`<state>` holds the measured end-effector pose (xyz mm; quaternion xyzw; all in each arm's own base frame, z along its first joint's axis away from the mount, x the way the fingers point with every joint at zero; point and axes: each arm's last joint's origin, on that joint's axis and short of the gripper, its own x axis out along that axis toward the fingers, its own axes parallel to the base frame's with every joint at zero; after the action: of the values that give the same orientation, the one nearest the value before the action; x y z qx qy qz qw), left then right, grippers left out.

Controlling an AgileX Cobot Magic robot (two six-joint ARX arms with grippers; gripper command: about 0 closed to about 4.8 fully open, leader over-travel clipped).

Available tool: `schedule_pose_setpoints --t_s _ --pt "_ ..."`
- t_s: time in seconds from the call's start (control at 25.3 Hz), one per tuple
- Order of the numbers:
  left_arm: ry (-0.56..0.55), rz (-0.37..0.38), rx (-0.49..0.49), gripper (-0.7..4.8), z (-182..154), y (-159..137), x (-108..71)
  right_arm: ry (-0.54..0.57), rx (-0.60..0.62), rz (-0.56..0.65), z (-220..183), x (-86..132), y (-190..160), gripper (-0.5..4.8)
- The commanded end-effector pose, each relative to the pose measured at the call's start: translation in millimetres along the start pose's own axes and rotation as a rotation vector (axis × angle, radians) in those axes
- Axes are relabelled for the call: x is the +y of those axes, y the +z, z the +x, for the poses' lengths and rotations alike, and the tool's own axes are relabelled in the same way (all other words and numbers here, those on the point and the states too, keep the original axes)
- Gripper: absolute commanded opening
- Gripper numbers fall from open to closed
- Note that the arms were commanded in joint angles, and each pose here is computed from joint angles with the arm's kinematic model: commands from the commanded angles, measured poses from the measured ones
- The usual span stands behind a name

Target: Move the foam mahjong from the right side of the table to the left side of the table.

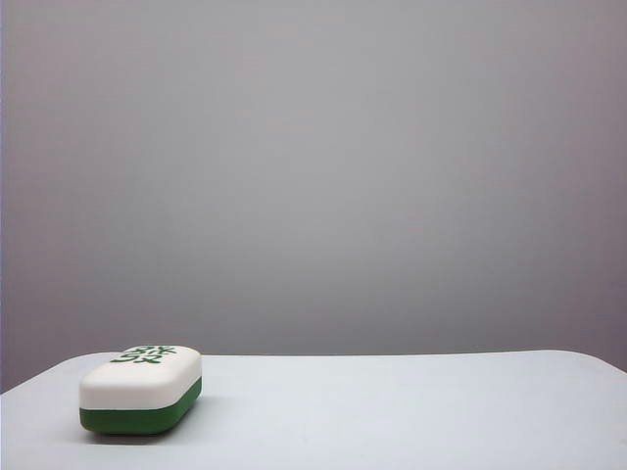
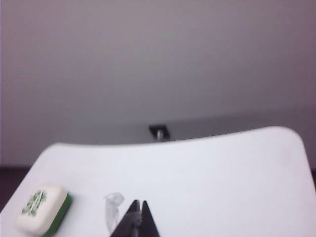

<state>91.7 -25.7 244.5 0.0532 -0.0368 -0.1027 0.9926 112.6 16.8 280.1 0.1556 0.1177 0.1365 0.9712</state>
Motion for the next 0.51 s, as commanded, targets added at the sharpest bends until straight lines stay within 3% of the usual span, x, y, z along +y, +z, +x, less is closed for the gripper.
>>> schedule_pose_setpoints --t_s 0.04,0.2,0.51 --pt "0.005 -0.021 -0.039 -0.05 1.5 -6.6 -0.9 -0.040 -0.138 -0.009 -10.1 -3.2 -9.6 -0.05" --pt "0.004 -0.030 -0.011 -0.05 4.7 -23.6 -3.1 -0.061 -0.232 -0.003 -18.4 -10.9 -35.1 -0.05" --pt "0.008 -0.043 -0.034 -0.05 7.1 -40.1 -5.2 -0.089 -0.294 -0.005 -20.7 -21.5 -65.4 -0.05"
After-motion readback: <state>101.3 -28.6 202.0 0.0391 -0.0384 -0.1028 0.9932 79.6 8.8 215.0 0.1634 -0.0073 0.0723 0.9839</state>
